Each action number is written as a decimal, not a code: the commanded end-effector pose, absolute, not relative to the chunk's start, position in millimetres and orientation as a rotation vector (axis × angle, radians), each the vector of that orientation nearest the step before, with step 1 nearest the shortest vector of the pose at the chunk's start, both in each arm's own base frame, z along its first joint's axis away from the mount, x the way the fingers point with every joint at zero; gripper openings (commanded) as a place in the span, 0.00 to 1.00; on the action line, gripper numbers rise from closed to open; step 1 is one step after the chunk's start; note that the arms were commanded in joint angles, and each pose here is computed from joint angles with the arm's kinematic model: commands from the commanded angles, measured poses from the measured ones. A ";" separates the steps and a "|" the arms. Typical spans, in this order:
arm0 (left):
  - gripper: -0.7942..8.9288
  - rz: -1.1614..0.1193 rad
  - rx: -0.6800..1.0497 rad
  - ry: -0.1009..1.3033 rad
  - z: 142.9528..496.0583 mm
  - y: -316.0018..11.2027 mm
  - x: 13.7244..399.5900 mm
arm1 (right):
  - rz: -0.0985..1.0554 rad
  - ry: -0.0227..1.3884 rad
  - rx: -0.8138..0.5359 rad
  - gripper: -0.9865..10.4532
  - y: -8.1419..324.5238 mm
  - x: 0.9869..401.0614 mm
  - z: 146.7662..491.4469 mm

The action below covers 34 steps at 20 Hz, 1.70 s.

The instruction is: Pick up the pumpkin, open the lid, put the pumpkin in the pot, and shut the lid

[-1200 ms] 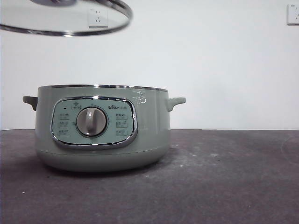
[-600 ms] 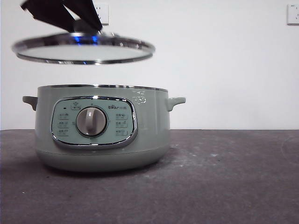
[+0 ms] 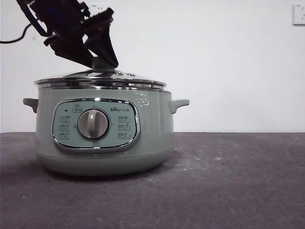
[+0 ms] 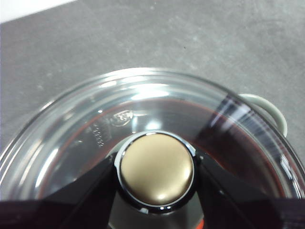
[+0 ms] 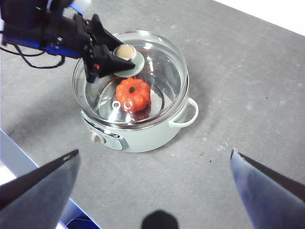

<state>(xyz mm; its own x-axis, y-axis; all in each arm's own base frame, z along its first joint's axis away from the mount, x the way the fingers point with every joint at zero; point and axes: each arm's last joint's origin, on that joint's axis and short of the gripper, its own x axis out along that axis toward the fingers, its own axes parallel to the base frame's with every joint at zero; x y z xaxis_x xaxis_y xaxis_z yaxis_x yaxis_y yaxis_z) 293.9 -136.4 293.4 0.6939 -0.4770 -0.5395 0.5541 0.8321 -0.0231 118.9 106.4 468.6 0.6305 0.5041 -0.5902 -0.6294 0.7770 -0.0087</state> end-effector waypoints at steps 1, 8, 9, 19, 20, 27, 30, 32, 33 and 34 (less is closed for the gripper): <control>0.07 -0.597 0.147 0.498 300.8 -139.4 295.4 | 0.654 0.603 -0.213 0.61 107.0 119.2 468.8; 0.07 -0.622 0.155 0.498 300.4 -147.4 291.7 | 0.652 0.601 -0.214 0.61 107.0 119.3 468.8; 0.07 -0.620 0.157 0.499 300.3 -148.1 291.3 | 0.652 0.601 -0.214 0.61 107.0 119.3 468.8; 0.09 -0.596 0.178 0.590 292.4 -145.8 287.8 | 0.652 0.613 -0.219 0.61 106.6 118.8 467.9; 0.16 -0.595 0.175 0.591 292.5 -145.8 287.7 | 0.653 0.617 -0.220 0.61 106.4 118.5 467.6; 0.64 -0.596 0.173 0.579 297.2 -144.2 284.5 | 0.651 0.659 -0.237 0.61 104.8 116.7 464.2; 0.64 -0.596 0.167 0.543 311.4 -139.4 274.7 | 0.665 0.683 -0.240 0.61 104.2 115.3 462.5; 0.64 -0.596 0.169 0.554 326.1 -133.9 263.4 | 0.732 0.707 -0.221 0.61 105.3 113.5 461.8; 0.64 -0.597 0.171 0.570 335.2 -130.7 256.9 | 0.762 0.715 -0.212 0.61 105.8 112.7 461.6; 0.64 -0.599 0.174 0.592 344.7 -126.9 249.1 | 0.783 0.723 -0.206 0.61 106.2 112.0 461.4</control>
